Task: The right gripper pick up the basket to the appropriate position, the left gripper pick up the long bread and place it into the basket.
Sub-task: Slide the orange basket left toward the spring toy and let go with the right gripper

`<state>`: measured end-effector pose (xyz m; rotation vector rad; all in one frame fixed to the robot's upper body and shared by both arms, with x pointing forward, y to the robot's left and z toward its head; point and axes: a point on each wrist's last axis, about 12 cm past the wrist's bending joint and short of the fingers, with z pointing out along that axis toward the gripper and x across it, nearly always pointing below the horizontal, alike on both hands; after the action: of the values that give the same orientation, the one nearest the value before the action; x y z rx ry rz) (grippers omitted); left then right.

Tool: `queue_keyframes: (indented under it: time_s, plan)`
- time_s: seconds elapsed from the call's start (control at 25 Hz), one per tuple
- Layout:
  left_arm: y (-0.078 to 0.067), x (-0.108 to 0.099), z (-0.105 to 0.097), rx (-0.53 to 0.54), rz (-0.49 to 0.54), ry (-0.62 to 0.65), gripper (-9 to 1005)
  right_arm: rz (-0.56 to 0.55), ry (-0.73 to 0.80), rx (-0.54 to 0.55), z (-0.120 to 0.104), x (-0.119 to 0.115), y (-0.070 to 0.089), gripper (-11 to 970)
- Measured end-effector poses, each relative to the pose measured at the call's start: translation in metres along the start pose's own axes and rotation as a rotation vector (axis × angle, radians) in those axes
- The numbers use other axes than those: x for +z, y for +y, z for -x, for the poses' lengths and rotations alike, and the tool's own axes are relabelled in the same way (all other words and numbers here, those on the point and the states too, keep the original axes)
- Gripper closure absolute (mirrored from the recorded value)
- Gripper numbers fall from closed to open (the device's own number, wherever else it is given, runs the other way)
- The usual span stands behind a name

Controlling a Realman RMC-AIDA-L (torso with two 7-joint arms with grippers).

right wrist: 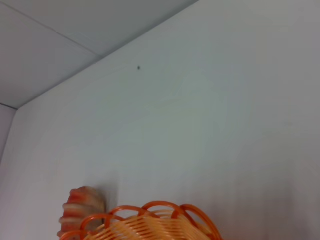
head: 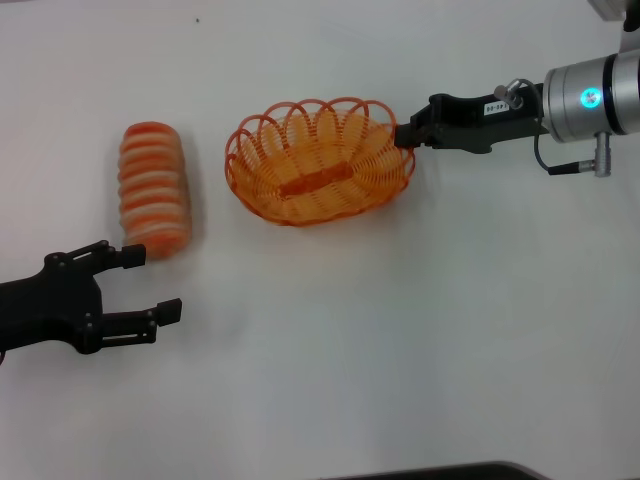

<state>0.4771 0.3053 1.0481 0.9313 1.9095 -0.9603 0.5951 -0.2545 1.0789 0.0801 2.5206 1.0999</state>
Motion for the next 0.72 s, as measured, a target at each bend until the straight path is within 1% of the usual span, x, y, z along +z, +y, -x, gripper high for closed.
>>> queue_keyframes:
  time_s: [0.2,0.32,0.52,0.72]
  plan:
    - [0.0,0.001,0.001,0.001,-0.002,-0.001,63,0.007,-0.009,0.051,-0.003,0.0,-0.003,901]
    - [0.0,0.001,0.001,0.003,-0.003,-0.001,63,0.029,-0.019,0.085,-0.004,0.001,-0.004,885]
    - [-0.001,0.0,0.002,0.004,-0.01,-0.006,63,0.097,-0.049,0.103,-0.008,-0.002,-0.003,654]
    - [-0.001,0.0,0.003,0.003,-0.01,-0.01,63,0.154,-0.092,0.121,-0.013,-0.007,-0.006,499]
